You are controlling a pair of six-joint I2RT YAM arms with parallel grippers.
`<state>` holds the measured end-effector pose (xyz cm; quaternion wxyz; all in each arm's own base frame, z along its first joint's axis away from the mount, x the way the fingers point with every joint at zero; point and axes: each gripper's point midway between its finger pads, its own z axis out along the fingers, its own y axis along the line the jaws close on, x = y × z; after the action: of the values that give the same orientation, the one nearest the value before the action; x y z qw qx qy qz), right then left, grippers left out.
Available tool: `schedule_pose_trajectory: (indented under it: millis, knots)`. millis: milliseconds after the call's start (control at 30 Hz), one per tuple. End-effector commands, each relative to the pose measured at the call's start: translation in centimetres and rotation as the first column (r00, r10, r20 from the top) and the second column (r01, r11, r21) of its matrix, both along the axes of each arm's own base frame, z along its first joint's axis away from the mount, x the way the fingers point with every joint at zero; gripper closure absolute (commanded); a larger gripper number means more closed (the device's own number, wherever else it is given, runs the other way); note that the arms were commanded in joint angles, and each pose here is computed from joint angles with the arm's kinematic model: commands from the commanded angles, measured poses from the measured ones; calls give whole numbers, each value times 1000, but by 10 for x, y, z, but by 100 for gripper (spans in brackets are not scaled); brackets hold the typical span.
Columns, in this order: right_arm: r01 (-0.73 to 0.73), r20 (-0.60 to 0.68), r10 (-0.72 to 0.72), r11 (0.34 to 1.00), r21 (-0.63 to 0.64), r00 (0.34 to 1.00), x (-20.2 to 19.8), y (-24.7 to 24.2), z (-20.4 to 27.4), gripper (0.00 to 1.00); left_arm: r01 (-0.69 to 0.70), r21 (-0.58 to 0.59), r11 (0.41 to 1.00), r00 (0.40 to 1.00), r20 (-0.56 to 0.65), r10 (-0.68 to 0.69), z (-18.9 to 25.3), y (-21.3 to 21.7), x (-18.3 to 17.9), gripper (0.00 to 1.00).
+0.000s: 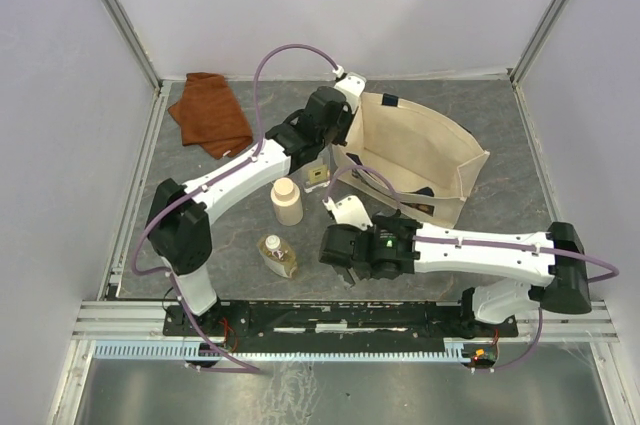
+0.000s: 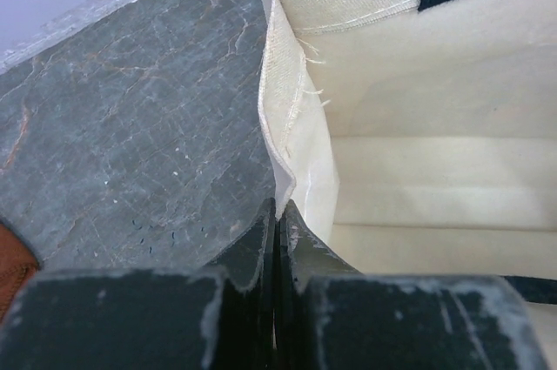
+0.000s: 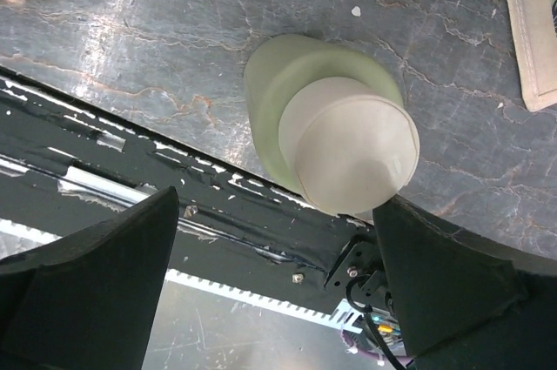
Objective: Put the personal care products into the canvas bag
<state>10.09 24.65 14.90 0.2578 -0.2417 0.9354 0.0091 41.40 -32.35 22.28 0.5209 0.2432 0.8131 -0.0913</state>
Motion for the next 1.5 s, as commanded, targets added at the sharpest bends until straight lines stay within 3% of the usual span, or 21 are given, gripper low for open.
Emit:
schedule_pose_trajectory:
  millis: [0, 367, 833, 967, 1067, 1133, 1333, 1467]
  knots:
    - [25, 54, -27, 999, 35, 998, 10, 7, 0, 0, 12, 11, 1000, 1000, 19, -12, 20, 15, -7, 97]
    - [87, 44, -88, 995, 43, 995, 28, -28, -16, 0, 8, 6, 1000, 1000, 15, -8, 25, 23, -11, 97]
    - [49, -62, -42, 992, 116, 997, 28, 6, -66, 4, 21, -1, 1000, 1000, 3, -21, 27, 25, -18, 97]
    - [59, -84, -52, 995, 78, 995, 23, -4, -69, 20, 24, -4, 1000, 1000, 1, -24, 27, 24, -18, 98]
    - [71, -73, -67, 996, 56, 995, 24, -12, -63, 51, 25, -4, 1000, 1000, -4, -25, 24, 23, -19, 97]
    - [80, -62, -77, 995, 52, 995, 24, -16, -53, 64, 27, -6, 1000, 1000, -11, -27, 23, 22, -19, 98]
    - [117, -20, -116, 992, 54, 993, 24, -38, 1, 73, 33, -3, 999, 999, -14, -33, 21, 23, -20, 97]
    - [127, 28, -133, 981, 145, 991, 25, -51, 55, 74, 35, 1, 999, 999, -10, -35, 22, 23, -20, 97]
